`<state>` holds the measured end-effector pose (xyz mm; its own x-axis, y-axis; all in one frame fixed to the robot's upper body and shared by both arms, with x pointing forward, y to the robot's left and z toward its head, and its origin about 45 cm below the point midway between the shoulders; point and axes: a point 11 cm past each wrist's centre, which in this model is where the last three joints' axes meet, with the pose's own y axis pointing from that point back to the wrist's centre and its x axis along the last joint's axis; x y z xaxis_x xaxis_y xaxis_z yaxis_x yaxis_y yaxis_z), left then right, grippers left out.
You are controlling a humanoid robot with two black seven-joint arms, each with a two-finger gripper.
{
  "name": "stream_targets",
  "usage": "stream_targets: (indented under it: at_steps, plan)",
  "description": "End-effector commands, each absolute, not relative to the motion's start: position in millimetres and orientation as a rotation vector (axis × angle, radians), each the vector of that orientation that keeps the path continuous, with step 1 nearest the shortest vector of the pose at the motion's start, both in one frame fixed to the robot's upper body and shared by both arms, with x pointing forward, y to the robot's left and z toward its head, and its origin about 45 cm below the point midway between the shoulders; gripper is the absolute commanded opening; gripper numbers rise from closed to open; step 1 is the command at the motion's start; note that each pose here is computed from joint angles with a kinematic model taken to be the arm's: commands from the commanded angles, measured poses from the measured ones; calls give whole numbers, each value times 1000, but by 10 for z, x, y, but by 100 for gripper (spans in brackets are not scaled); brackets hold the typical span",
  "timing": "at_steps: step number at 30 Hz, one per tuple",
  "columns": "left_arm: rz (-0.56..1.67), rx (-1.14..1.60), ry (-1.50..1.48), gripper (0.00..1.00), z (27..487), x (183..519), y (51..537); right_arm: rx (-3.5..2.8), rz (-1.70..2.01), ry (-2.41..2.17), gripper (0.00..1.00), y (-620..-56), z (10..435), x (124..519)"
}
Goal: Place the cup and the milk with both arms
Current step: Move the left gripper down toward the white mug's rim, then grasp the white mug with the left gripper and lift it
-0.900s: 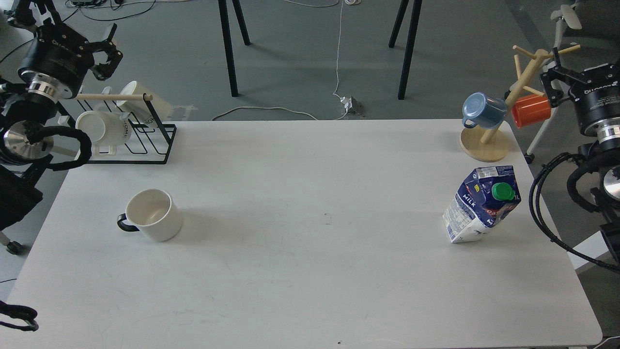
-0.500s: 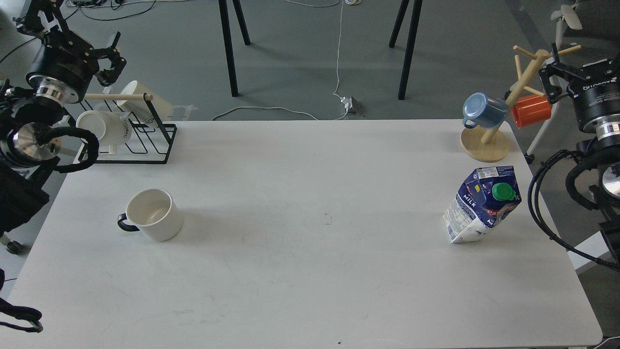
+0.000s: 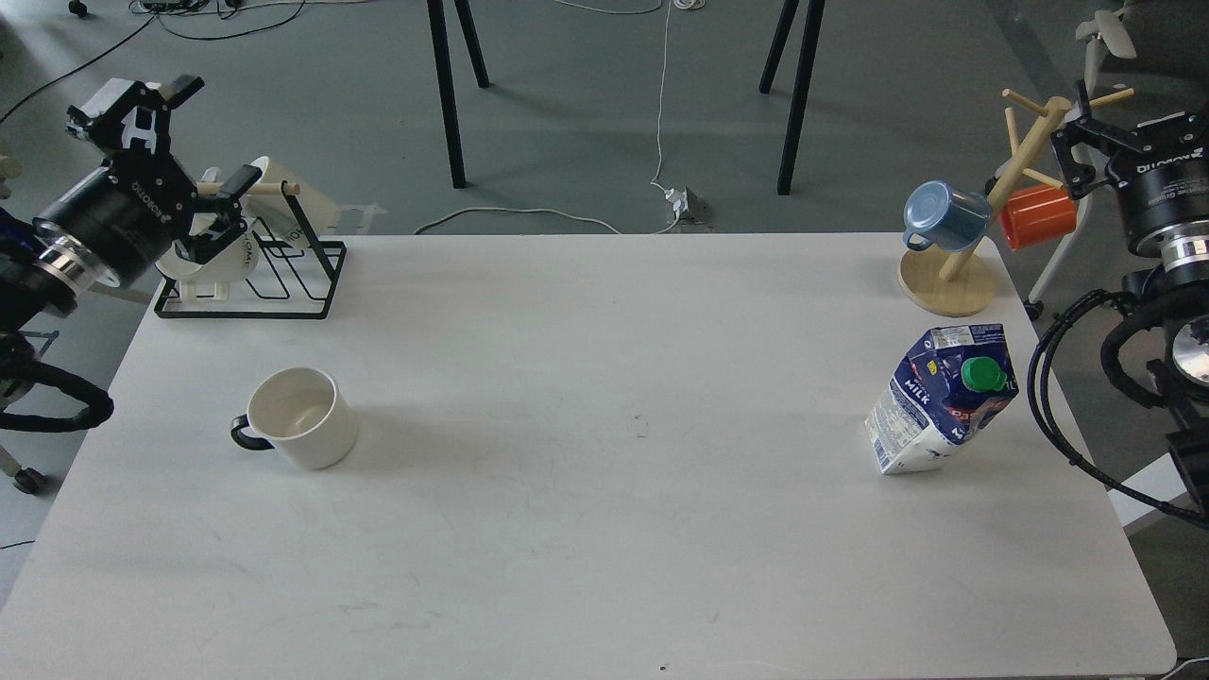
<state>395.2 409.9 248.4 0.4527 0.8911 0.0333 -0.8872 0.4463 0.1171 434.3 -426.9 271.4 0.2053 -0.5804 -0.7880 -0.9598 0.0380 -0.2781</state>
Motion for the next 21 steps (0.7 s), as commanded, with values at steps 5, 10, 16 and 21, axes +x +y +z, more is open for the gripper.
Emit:
stream_targets:
  at_steps: [5,10,16,21]
  plan:
    - [874,704,-389,95,2130,3696,4261,-1655,566,1457,99,-4238,2758,4338]
    - [694,1024,-746,93,1858,3579,4402,-1651,554,1459,99,-4274,2793,4336]
    - [459,1204,-886,79,1444,3405,4451,-1647,553,1466,99,-4306,2783,4319]
    - [308,1330,-980,70,1106,3308,4577,-1646,554,1468,99,-4308,2776,4316]
